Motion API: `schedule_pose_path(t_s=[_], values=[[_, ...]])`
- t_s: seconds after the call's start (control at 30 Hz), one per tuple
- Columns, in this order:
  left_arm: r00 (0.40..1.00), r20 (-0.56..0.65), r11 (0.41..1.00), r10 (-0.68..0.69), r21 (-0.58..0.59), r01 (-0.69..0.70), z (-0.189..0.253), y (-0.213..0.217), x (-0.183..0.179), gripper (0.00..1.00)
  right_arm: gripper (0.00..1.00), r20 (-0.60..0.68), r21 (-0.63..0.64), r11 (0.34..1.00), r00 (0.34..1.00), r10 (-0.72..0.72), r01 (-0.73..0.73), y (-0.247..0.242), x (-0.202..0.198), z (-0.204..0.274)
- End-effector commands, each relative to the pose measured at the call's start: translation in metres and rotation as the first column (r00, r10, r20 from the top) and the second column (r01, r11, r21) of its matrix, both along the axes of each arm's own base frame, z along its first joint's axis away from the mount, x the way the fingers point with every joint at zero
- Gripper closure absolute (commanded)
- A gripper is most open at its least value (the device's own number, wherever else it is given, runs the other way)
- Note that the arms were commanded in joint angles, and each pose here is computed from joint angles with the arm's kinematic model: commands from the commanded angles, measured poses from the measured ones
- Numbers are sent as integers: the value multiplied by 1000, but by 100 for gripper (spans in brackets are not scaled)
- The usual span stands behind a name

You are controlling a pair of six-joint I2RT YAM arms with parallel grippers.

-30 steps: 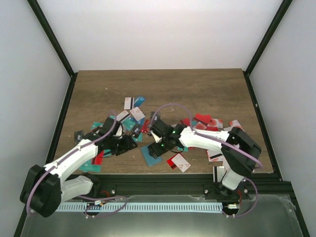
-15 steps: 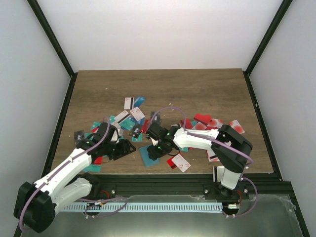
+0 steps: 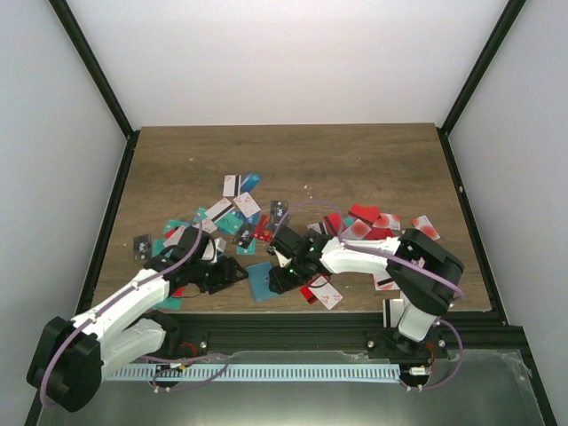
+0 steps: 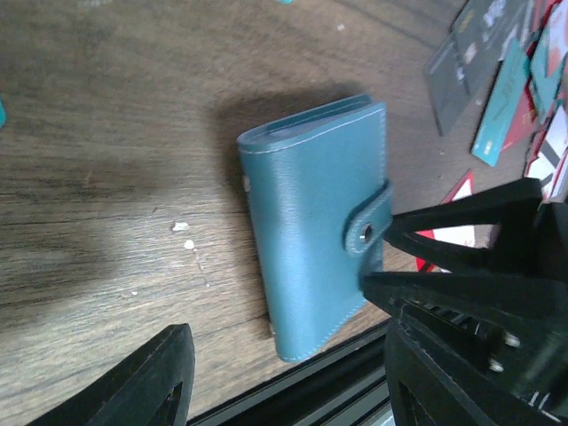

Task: Put the credit cards into the card holder

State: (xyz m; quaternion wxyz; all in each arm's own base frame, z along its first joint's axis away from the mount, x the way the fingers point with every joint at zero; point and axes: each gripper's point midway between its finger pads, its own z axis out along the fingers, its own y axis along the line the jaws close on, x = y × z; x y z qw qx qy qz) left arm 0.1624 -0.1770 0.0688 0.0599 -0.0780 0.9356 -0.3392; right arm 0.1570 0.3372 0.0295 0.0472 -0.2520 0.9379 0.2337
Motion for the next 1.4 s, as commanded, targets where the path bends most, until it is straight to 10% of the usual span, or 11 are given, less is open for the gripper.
schedule_pose_path(t_s=[0.0, 0.43, 0.8, 0.9, 1.37], values=[[1000, 11, 994, 3, -106, -2, -7, -16, 4, 39, 56, -30, 96, 995, 999, -12, 15, 9, -9, 10], [1000, -12, 994, -11, -108, 10, -47, -24, 8, 46, 69, -99, 140, 990, 995, -21, 34, -1, -11, -11], [999, 10, 983, -37, -180, 38, -43, -42, 12, 95, 74, -146, 177, 984, 989, -10, 36, -12, -11, -16], [998, 45, 979, -34, -199, 42, -30, -45, 17, 96, 74, -138, 192, 981, 990, -11, 38, -14, -10, -11], [951, 309, 937, -21, -325, 126, 104, -55, 33, 96, 7, -73, 630, 776, 996, 48, 8, -32, 8, 135]])
